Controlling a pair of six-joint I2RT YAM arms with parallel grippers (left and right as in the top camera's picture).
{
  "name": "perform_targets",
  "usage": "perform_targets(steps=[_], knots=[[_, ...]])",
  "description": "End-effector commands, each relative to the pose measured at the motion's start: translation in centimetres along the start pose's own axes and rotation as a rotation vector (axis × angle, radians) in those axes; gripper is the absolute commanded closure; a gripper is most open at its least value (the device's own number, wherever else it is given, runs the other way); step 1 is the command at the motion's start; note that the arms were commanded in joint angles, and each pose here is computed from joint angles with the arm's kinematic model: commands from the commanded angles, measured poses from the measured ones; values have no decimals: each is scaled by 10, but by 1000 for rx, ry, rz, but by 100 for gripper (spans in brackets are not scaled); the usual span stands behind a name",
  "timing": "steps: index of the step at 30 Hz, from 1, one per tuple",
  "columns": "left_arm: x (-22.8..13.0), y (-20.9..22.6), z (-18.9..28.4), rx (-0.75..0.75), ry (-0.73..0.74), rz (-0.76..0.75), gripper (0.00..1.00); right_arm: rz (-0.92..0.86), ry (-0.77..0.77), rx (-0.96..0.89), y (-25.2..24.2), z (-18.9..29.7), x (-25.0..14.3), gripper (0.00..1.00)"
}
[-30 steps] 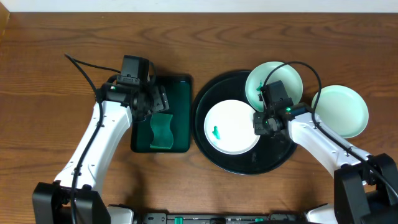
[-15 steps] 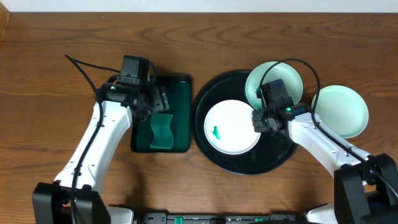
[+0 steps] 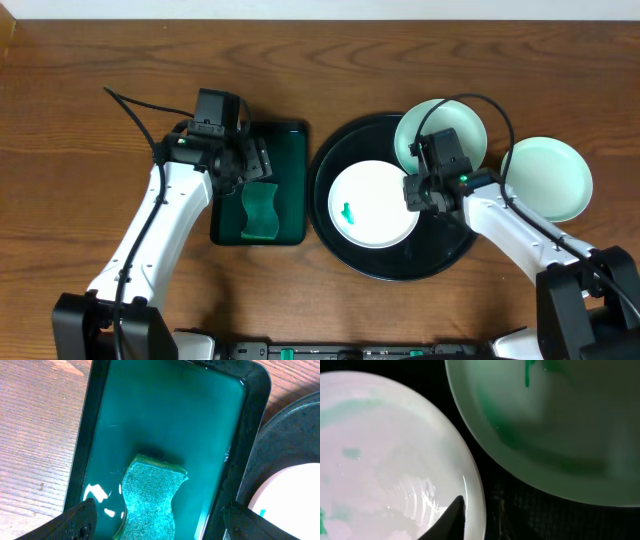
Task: Clean dirty plates on tray and stack at the side
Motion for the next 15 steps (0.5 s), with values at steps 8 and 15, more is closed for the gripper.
perform_targets(steps=[8, 15], knots=[[6, -1, 5, 0, -22, 4, 18, -4, 5, -2, -5, -10, -10, 99], [6, -1, 5, 0, -21, 4, 18, -27, 20, -9, -6, -3, -13, 99]])
Point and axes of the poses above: each gripper's point midway between its finger pads, its own z axis back along the fingers, its own y axis along the line the jaws close on, x = y × z, the point moved 6 cm from there along z, back along the fingers, and after that the axes turned 2 degrees about z, right-handed, at the moved point
